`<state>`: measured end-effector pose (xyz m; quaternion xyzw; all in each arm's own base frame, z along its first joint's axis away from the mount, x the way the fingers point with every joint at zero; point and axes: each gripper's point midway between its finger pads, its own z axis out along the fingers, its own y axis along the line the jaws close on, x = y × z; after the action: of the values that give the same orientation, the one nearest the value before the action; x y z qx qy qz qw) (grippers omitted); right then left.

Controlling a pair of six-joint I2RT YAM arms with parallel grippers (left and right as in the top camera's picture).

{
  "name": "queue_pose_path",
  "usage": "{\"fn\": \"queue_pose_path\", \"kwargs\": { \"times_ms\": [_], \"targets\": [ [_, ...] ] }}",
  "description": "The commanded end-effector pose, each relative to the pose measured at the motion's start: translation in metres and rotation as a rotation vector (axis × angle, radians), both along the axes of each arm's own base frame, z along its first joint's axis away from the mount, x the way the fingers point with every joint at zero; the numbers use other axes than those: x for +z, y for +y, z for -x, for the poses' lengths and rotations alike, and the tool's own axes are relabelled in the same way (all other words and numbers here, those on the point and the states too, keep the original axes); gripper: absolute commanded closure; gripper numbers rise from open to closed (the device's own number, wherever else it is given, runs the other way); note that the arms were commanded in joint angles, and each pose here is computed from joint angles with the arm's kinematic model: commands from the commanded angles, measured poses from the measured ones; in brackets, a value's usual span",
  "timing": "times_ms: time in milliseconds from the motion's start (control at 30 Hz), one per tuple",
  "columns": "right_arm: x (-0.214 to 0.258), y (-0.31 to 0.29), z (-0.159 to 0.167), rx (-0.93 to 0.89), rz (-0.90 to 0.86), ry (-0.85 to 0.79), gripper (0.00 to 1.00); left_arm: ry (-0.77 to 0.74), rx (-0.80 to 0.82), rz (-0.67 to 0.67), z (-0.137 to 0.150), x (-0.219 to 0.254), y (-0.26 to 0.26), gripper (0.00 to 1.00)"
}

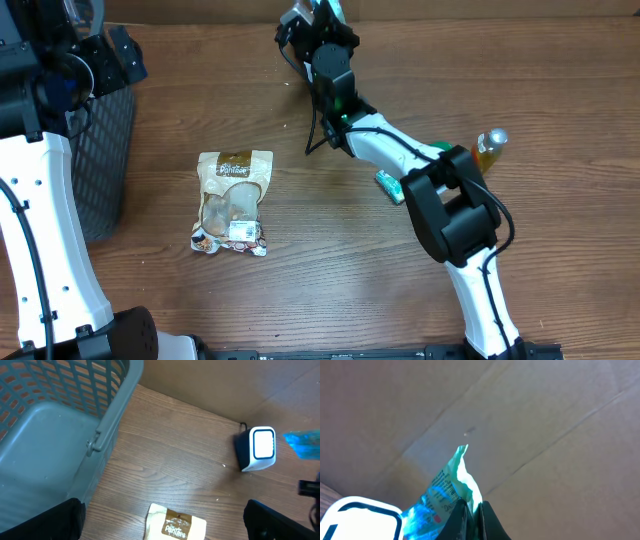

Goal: Scan the item barcode
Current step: 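Lift the wipes packet and hold it at the scanner window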

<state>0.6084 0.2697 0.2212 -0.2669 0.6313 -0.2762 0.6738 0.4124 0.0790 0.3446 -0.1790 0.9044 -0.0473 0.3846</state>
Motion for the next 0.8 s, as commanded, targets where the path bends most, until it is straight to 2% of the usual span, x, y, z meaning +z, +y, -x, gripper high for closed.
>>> {"fn": "queue_pose_path", "kwargs": {
  "times_ms": [0, 433, 600, 767],
  "targets": [
    [-0.002, -0.001, -0.005, -0.017, 0.006, -0.025, 0.96, -0.023, -0.017, -0.012, -0.002, 0.009, -0.002, 0.00],
    [-0.025, 0.001, -0.007, -0.010, -0.024, 0.032, 0.96, -0.023, -0.017, -0.012, -0.002, 0.009, -0.002, 0.00],
    [-0.004, -0.005, -0.004, -0.027, -0.138, 0.009, 0.97, -0.023, -0.017, -0.012, -0.002, 0.009, -0.002, 0.01],
    [0.028, -0.013, 0.004, -0.013, -0.232, 0.067, 0.97, -0.023, -0.017, -0.012, -0.002, 0.009, -0.002, 0.00]
  ]
}}
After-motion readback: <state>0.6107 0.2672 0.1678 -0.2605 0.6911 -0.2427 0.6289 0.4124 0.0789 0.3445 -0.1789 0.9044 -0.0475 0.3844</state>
